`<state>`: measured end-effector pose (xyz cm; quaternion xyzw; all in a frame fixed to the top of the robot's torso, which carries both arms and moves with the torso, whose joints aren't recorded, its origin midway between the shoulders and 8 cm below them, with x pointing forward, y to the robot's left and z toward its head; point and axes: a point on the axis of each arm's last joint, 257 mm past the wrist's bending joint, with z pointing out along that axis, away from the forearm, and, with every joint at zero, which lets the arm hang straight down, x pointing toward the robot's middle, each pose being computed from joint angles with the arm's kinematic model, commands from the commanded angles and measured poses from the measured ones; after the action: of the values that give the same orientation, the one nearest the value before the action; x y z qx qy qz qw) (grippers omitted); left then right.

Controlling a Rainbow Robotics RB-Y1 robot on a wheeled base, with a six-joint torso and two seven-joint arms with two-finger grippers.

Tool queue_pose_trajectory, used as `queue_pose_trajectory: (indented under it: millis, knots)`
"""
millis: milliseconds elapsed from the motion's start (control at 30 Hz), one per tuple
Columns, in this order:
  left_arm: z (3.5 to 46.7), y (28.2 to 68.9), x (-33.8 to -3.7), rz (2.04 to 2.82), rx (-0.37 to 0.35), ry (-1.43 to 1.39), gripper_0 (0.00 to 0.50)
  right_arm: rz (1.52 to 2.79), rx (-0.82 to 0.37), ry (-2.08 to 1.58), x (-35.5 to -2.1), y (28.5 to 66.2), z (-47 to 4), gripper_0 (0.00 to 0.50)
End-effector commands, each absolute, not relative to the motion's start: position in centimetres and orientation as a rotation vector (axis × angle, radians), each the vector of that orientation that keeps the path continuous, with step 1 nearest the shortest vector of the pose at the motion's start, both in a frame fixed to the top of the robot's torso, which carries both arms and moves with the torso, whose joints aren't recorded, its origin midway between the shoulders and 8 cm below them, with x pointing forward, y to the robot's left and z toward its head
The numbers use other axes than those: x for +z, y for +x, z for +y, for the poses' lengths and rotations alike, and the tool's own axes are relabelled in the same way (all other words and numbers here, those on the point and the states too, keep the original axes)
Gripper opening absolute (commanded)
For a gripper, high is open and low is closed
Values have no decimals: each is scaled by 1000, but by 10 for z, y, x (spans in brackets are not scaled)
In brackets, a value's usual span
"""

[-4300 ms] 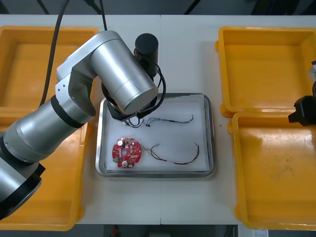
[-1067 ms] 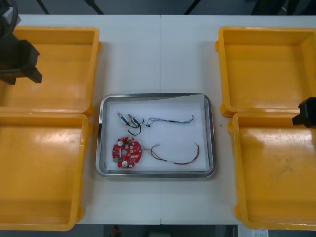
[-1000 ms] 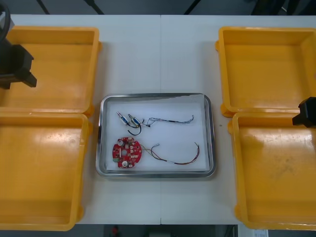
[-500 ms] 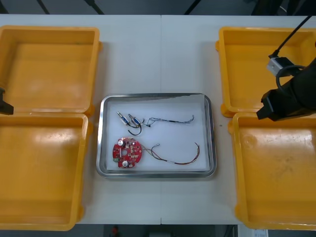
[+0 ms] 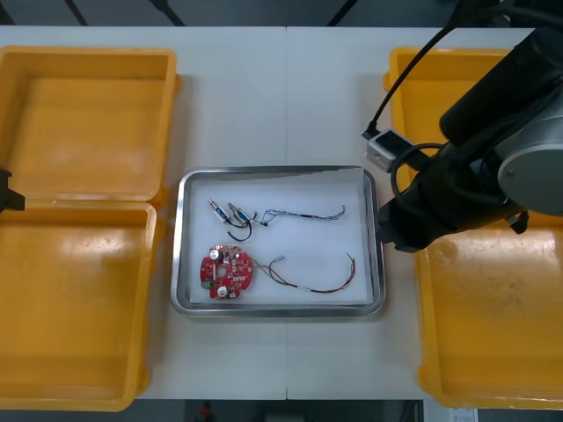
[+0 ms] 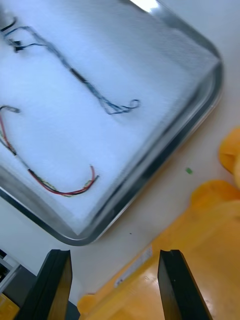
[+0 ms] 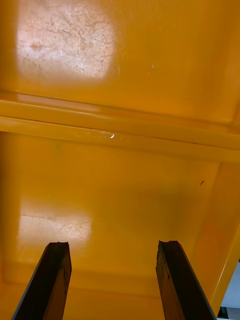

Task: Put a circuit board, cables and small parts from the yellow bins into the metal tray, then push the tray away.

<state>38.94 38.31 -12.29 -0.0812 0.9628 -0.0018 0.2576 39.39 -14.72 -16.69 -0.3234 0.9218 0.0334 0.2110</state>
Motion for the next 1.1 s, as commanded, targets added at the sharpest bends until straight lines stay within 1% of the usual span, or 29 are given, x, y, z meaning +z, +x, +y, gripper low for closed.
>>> queue_pose_trajectory:
  millis: [33,167,333,533,767,1000,1100]
  knots:
    - [400,386,-123,2617,87,-192,500,2428,2,-1181,-168,384,-117,500]
    - [404,388,-127,2612,120,-189,500,2360,-28,-1332,-183,375,-93,500]
    - [401,389,-129,2611,114,-181,500,2238,-75,-1519,-203,361,-59,500]
    - [401,389,-129,2613,113,-185,500,2104,-117,-1662,-225,346,-25,500]
    - [403,385,-132,2631,121,-187,500,2045,-152,-1730,-252,338,2,500]
    - [396,384,-138,2642,86,-182,500,2035,-116,-1753,-274,334,25,500]
    - [396,384,-138,2642,86,-182,500,2034,-109,-1771,-281,332,30,500]
